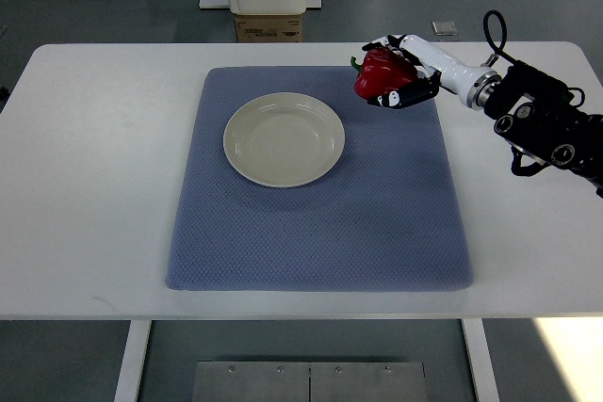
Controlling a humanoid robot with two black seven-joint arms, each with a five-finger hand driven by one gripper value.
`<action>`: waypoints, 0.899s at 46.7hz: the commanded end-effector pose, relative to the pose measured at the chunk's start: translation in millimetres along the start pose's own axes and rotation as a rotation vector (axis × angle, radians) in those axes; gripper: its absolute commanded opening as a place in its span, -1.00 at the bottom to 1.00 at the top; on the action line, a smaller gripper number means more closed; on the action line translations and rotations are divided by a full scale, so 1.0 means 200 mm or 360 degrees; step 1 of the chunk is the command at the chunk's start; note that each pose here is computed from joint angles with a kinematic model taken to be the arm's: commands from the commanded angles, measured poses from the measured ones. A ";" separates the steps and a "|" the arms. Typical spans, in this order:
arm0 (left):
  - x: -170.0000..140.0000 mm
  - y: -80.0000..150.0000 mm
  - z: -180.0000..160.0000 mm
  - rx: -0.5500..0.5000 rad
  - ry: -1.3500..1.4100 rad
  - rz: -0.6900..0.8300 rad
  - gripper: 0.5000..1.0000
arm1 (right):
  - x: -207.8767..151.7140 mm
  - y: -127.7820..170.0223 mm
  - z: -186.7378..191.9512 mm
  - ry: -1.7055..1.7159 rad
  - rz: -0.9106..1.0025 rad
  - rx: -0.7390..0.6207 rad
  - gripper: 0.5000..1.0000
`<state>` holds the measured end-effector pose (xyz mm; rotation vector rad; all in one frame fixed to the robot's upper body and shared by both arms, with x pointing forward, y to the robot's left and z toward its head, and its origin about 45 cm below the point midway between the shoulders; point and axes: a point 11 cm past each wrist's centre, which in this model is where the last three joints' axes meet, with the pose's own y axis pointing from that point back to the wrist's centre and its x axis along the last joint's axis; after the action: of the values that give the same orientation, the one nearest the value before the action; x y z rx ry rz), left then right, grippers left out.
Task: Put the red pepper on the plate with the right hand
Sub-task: 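Lift the pepper with the right hand and carry it toward the plate, then lower the pepper onto the plate and open the right hand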
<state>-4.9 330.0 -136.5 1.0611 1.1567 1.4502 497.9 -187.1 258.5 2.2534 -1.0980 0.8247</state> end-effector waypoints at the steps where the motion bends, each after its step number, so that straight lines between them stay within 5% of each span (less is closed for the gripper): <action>1: 0.00 0.00 0.00 0.0000 0.0000 0.0002 1.00 | -0.02 -0.04 -0.07 0.0002 -0.0021 0.0034 -1.00; 25: 0.00 0.00 0.00 0.0000 0.0000 0.0000 1.00 | -0.30 -0.21 -0.40 -0.0028 -0.0188 0.0246 -1.00; 42: 0.00 0.00 0.00 0.0000 0.0000 0.0000 1.00 | -0.46 -0.23 -0.45 -0.0019 -0.0290 0.0290 -1.00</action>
<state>-4.9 329.9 -136.5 1.0611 1.1570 1.4499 465.8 -56.5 253.0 2.4728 -0.8548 0.8641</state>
